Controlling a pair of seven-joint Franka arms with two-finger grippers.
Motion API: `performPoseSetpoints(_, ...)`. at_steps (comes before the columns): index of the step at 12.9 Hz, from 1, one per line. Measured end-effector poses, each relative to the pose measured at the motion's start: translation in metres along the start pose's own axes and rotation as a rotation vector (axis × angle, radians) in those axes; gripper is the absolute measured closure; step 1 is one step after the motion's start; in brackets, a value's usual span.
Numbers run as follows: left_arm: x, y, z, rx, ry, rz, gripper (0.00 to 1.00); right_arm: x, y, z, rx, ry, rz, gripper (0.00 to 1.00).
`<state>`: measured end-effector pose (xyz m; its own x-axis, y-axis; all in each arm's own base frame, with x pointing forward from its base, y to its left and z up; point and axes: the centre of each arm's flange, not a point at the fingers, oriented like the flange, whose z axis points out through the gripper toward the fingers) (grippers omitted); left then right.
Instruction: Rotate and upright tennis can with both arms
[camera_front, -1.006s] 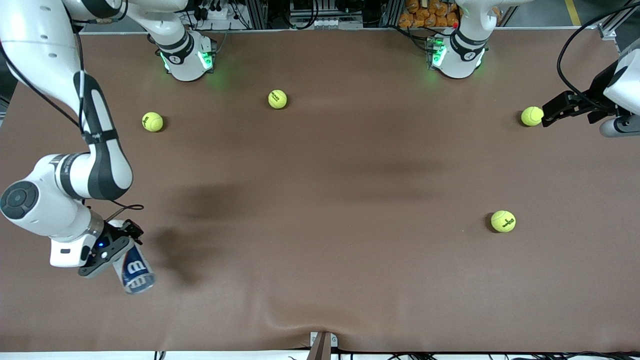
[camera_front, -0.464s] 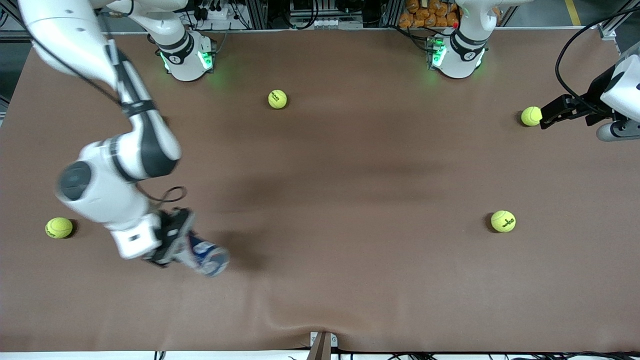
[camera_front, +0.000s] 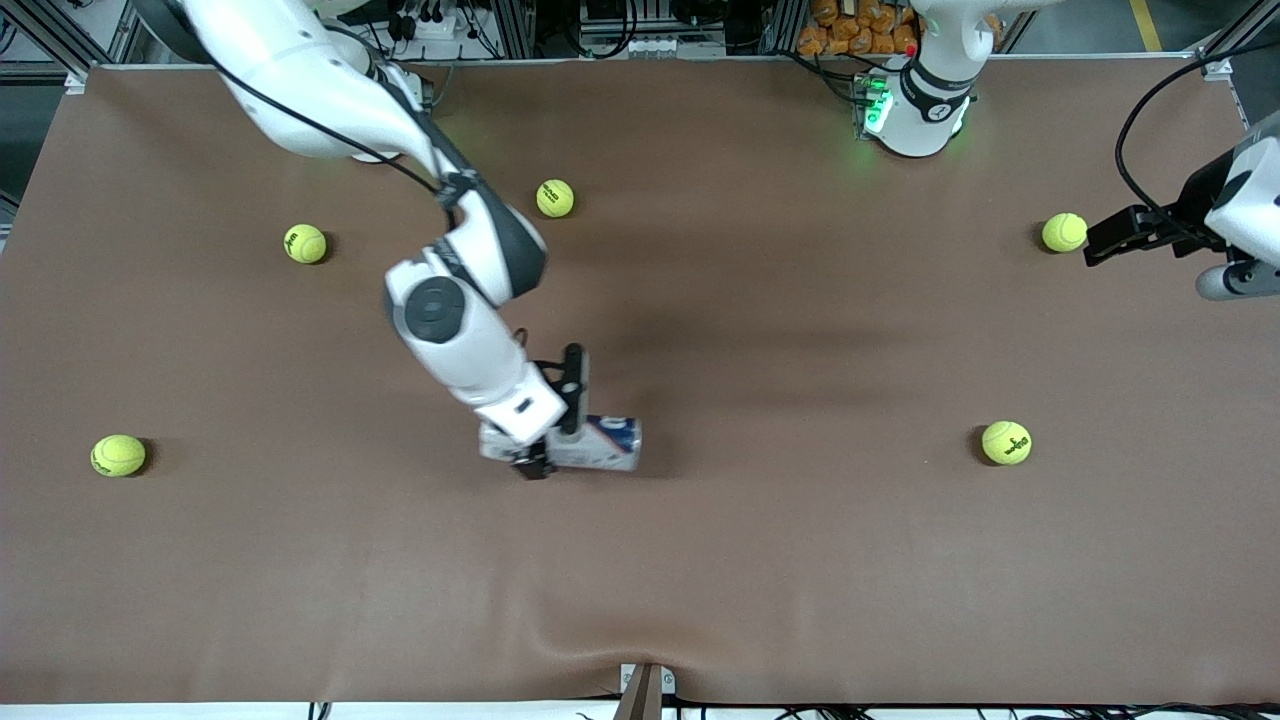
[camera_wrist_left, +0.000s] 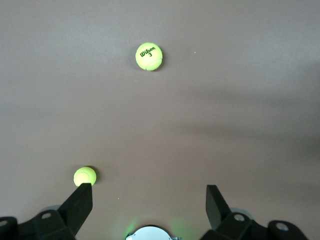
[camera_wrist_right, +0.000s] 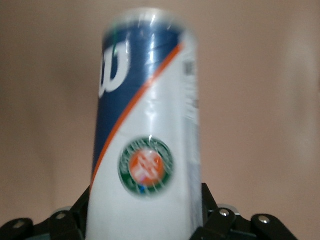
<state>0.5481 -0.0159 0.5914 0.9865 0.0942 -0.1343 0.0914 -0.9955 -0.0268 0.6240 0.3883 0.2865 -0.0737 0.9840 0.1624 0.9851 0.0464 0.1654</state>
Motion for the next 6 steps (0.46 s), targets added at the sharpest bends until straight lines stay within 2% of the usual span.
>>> performPoseSetpoints(3, 0.022, 0.008, 0.033, -0.084, -0.057, -0.001, 0.0, 0.038, -0.028, 0.044, -0.024, 0.001, -0.11, 0.14)
performPoseSetpoints(6, 0.041, 0.018, 0.063, -0.157, -0.098, -0.073, 0.0, 0.037, -0.034, 0.075, -0.045, 0.021, -0.117, 0.14)
